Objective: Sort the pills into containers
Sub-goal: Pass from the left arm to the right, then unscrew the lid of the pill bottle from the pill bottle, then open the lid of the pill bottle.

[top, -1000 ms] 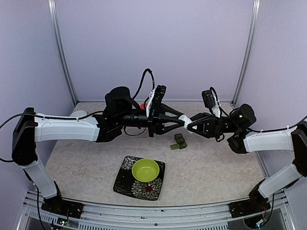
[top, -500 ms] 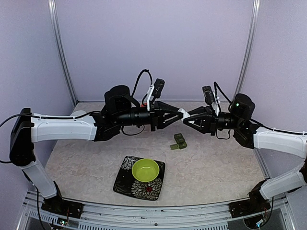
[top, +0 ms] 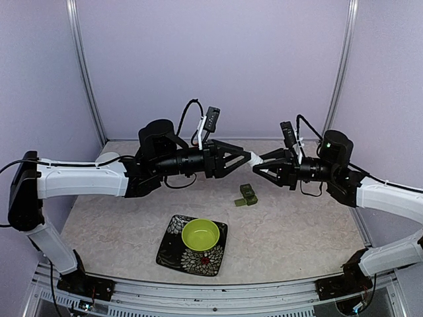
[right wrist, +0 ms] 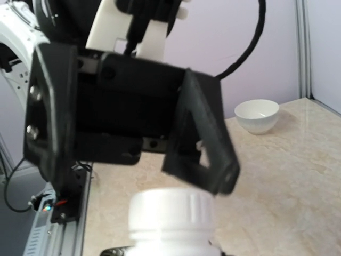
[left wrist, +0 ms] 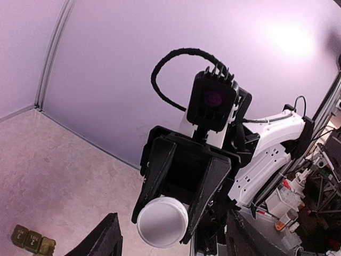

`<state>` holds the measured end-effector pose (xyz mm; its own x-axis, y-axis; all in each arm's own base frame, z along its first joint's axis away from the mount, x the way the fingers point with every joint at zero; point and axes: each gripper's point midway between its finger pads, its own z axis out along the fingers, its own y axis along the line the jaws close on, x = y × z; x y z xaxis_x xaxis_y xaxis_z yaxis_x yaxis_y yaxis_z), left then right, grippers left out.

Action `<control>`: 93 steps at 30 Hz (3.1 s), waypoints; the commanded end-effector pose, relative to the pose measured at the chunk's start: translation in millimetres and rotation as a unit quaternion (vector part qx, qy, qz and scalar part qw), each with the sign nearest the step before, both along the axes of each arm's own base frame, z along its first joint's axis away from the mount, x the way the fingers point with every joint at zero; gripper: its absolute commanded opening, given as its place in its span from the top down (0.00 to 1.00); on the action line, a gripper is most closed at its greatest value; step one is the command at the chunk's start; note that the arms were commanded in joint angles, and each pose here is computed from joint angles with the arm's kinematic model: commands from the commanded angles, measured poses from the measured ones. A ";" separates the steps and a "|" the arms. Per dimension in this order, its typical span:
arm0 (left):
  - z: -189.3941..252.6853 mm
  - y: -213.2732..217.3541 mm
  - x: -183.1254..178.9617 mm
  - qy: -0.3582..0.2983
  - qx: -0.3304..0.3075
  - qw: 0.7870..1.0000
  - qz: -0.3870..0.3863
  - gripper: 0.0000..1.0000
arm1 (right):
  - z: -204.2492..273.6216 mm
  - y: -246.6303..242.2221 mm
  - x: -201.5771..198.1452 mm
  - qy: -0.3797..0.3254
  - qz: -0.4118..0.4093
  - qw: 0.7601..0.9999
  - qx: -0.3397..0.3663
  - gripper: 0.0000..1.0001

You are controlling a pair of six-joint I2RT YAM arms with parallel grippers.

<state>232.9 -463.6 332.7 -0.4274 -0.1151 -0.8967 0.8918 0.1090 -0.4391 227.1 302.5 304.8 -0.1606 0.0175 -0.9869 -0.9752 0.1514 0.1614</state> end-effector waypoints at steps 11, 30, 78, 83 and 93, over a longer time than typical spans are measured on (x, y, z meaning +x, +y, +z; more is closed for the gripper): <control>24.9 -7.1 -9.7 -0.053 -0.040 0.997 -0.031 0.23 | 10.8 23.0 -24.8 0.021 0.041 0.998 0.033 1.00; 15.8 -11.8 -25.9 -0.068 -0.031 0.995 -0.059 0.29 | 1.1 30.5 -8.0 0.044 0.005 0.998 0.034 1.00; 7.6 4.9 -1.3 -0.050 -0.014 0.999 -0.006 0.37 | 13.8 9.4 -7.9 0.030 0.002 0.999 0.042 1.00; 6.4 5.5 2.6 -0.046 -0.016 0.999 -0.002 0.41 | 13.0 9.9 -7.8 0.030 0.003 0.999 0.041 1.00; 3.0 4.9 2.8 -0.046 -0.013 0.999 -0.005 0.57 | 6.9 11.2 -5.6 0.037 0.001 0.999 0.036 1.00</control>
<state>233.6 -460.5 328.9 -0.3599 -0.1167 -0.9257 0.9242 0.0912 -0.3708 218.9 314.7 309.6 -0.2398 0.0759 -0.9678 -0.9589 0.1369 0.2484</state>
